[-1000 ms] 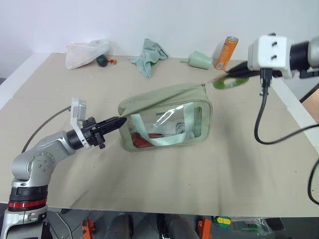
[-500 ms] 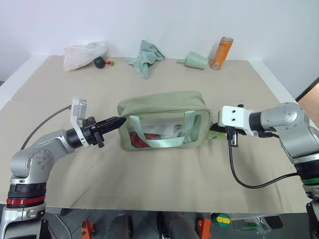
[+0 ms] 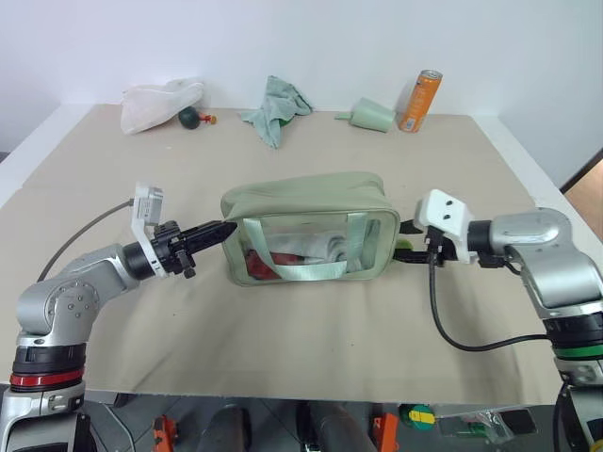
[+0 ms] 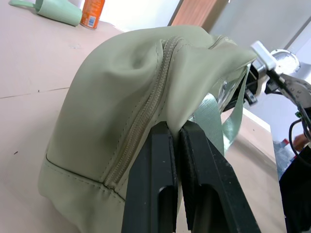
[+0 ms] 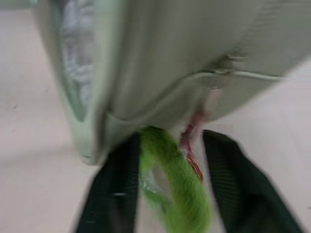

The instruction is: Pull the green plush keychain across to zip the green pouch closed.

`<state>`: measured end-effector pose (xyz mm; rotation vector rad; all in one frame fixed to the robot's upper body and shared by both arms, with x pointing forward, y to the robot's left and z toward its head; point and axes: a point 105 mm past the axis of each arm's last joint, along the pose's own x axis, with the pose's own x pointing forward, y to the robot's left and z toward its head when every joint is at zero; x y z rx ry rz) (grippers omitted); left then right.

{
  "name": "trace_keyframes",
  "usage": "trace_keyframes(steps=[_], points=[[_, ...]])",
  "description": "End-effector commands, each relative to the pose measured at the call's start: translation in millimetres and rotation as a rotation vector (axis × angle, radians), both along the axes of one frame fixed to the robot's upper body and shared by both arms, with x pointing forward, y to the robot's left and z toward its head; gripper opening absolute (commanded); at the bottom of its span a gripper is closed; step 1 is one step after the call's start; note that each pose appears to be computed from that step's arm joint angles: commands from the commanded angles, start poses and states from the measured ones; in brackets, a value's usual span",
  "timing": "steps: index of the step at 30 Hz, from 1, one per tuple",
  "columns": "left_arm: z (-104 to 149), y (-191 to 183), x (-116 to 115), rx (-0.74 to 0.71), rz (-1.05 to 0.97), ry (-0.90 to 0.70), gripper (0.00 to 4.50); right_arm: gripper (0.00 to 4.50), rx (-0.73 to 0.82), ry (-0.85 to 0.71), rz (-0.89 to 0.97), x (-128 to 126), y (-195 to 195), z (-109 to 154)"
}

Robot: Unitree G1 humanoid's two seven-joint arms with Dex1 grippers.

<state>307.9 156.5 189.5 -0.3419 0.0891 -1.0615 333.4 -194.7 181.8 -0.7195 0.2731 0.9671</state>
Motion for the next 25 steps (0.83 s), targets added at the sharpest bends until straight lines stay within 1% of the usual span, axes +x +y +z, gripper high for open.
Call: trace_keyframes(steps=[1, 3, 4, 6, 7, 9, 13, 16, 18, 20, 22, 25], points=[[7.7, -1.3, 1.6, 0.011, -0.007, -0.011, 1.29, 3.62, 0.092, -0.026, -0.059, -5.0, -17.2, 25.9], [12.4, -2.9, 2.6, 0.01, -0.01, -0.022, 1.95, 4.29, 0.12, 0.003, -0.082, -10.2, -27.6, 27.3], [15.1, -3.7, 2.5, 0.011, -0.015, -0.03, 2.36, 4.32, 0.132, 0.015, -0.089, -13.0, -31.9, 27.6], [21.8, -6.5, -1.0, 0.012, -0.035, -0.051, 2.93, 4.32, 0.169, 0.042, -0.108, -18.7, -40.9, 29.3], [26.2, -7.4, -3.5, 0.016, -0.042, -0.071, 3.33, 4.32, 0.179, 0.052, -0.115, -21.9, -45.5, 29.9], [36.9, -5.8, -8.2, 0.007, -0.042, -0.105, 3.95, 4.32, 0.208, 0.056, -0.141, -25.7, -54.1, 34.2], [64.4, 16.8, -19.2, -0.053, 0.006, -0.16, 3.95, 4.32, 0.278, 0.04, -0.162, -33.2, -62.8, 48.0], [72.2, 48.0, -28.0, -0.068, 0.1, -0.176, 3.95, 4.32, 0.343, 0.02, -0.171, -38.7, -65.8, 59.0], [63.4, 74.2, -30.0, -0.036, 0.197, -0.152, 3.95, 4.32, 0.393, 0.013, -0.17, -43.4, -65.4, 64.0], [54.7, 90.1, -30.7, -0.006, 0.258, -0.126, 3.95, 4.32, 0.432, 0.013, -0.17, -46.6, -64.1, 66.4], [39.9, 110.2, -30.0, 0.01, 0.336, -0.079, 3.95, 4.32, 0.488, 0.019, -0.149, -52.9, -57.5, 67.1], [19.9, 117.5, -28.8, 0.014, 0.357, -0.009, 3.95, 4.32, 0.577, 0.02, -0.12, -54.8, -46.0, 70.3]])
